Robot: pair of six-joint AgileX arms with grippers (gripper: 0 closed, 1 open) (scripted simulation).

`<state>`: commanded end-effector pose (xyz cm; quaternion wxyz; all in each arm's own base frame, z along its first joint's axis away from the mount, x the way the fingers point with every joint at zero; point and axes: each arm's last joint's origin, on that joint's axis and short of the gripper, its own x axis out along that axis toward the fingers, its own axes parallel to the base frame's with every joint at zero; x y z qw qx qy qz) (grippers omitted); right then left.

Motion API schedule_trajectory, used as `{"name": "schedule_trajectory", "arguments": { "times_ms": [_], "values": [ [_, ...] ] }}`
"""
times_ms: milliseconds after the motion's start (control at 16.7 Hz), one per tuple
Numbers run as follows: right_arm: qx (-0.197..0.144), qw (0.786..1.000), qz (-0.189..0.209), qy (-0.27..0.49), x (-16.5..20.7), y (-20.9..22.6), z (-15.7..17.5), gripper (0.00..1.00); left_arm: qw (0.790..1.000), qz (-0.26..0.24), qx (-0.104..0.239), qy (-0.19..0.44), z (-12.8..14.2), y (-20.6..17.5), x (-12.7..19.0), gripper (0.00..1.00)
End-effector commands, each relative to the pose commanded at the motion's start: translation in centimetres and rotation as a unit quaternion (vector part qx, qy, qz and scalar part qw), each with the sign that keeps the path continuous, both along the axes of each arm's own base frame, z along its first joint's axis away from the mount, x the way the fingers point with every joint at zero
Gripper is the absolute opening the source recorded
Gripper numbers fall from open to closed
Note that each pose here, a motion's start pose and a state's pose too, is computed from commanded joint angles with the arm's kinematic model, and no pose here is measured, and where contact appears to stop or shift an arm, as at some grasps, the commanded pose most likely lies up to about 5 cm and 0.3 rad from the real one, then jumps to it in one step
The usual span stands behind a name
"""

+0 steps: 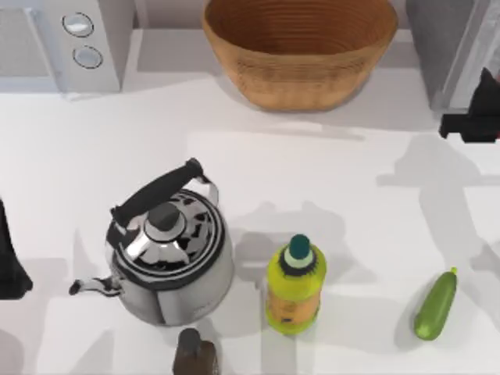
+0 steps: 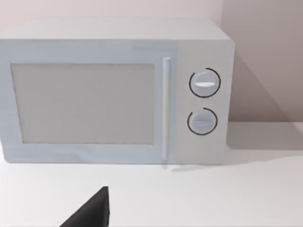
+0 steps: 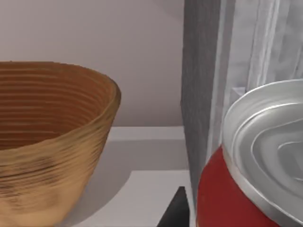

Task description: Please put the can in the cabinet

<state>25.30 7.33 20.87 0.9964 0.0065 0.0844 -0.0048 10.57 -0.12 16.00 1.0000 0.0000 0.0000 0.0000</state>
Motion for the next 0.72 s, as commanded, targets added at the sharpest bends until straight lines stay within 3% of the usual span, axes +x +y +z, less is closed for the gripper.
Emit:
{"name": "schedule_trajectory", "arguments": {
  "times_ms": [360, 720],
  "values": [
    [0.003, 1.0, 0.001, -0.028, -6.8, -4.2, 1.0, 0.0, 1.0, 0.0, 0.0, 0.0, 0.0, 0.0, 0.0, 1.0],
    [0.0, 0.998, 0.003, -0.06, -12.5, -6.6, -1.6, 0.0, 1.0, 0.0, 0.0, 0.0, 0.0, 0.0, 0.0, 1.0]
  ]
}}
